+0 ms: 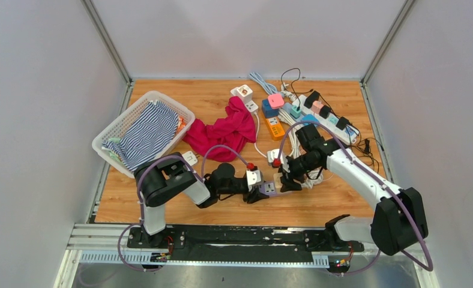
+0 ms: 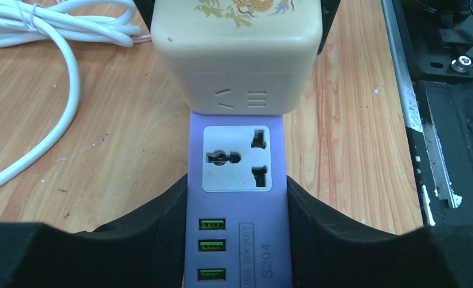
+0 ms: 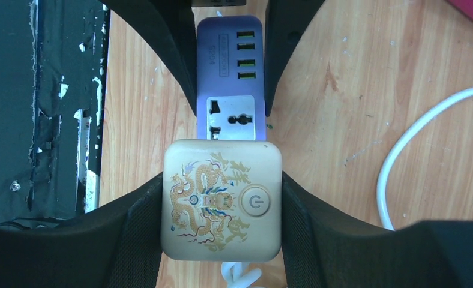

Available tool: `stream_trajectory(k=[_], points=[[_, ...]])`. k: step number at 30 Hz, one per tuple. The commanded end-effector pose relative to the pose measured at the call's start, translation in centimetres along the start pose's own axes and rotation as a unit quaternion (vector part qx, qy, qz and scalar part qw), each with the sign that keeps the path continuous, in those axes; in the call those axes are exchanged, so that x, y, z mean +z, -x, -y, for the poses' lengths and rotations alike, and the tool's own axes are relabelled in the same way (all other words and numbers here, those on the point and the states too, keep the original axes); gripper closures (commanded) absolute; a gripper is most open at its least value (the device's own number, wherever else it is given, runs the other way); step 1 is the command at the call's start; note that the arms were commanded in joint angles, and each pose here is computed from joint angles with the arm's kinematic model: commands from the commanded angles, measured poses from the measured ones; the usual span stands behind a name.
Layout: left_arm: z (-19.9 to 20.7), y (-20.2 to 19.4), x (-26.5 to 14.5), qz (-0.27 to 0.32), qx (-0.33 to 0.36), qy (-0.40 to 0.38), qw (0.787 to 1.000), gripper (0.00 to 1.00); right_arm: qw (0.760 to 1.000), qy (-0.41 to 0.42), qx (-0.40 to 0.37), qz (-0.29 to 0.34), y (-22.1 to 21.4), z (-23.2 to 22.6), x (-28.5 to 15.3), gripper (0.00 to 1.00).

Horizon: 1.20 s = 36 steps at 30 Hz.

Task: Pull the plug off the socket
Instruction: Remove the plug from the socket.

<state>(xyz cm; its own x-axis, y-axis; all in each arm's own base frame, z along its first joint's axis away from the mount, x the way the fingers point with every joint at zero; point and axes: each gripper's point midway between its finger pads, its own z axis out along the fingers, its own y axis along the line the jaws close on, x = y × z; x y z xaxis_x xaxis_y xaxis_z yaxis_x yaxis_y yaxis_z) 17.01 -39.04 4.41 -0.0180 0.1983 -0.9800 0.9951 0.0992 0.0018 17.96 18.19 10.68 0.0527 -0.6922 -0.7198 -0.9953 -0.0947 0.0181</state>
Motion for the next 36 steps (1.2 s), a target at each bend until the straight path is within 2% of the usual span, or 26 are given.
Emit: stream_trajectory(k=[1, 3, 5, 9, 13, 17, 19, 22, 27, 33, 36], points=[[0.7, -0.5, 0.0, -0.005, 0.016, -0.015, 1.0, 1.0, 0.994, 0.086, -0.054, 0.047, 2.3, -3.7, 1.9, 1.0], [0.6, -0.5, 0.0, -0.005, 0.016, -0.014, 1.0, 1.0, 0.988, 0.13, -0.074, 0.048, 2.6, -5.4, 2.6, 1.0], [0.6, -0.5, 0.0, -0.005, 0.016, -0.012, 1.0, 1.0, 0.987, 0.135, -0.075, 0.041, 2.5, -5.3, 2.8, 1.0], [0.6, -0.6, 0.0, -0.006, 0.016, -0.013, 1.0, 1.0, 0.998, 0.038, -0.053, -0.006, 1.2, -1.4, 1.4, 1.0], [0.7, -0.5, 0.0, -0.005, 0.017, -0.017, 1.0, 1.0, 1.0, -0.015, -0.02, 0.012, 0.7, 0.1, -0.7, 1.0], [0.7, -0.6, 0.1, -0.007, 0.016, -0.018, 1.0, 1.0, 0.992, 0.056, -0.08, 0.075, 2.8, -3.6, 0.6, 1.0], [0.6, -0.8, 0.2, -0.012, 0.014, -0.018, 1.0, 1.0, 0.988, 0.107, -0.082, 0.077, 3.0, -5.4, 1.8, 1.0], [0.6, -0.7, 0.2, -0.012, 0.014, -0.016, 1.0, 1.0, 0.987, 0.128, -0.076, 0.06, 3.3, -5.3, 2.6, 1.0], [0.5, -1.0, 0.5, -0.018, 0.012, -0.019, 1.0, 1.0, 0.997, 0.063, -0.048, 0.016, 2.6, -2.3, 2.0, 1.0], [0.6, -0.9, 0.4, -0.015, 0.014, -0.02, 1.0, 1.0, 0.999, -0.027, -0.004, 0.034, 1.3, 0.4, -1.9, 1.0], [0.7, -0.9, 0.3, -0.014, 0.014, -0.02, 1.0, 1.0, 0.999, -0.033, -0.004, 0.041, 0.6, 0.3, -2.0, 1.0]])
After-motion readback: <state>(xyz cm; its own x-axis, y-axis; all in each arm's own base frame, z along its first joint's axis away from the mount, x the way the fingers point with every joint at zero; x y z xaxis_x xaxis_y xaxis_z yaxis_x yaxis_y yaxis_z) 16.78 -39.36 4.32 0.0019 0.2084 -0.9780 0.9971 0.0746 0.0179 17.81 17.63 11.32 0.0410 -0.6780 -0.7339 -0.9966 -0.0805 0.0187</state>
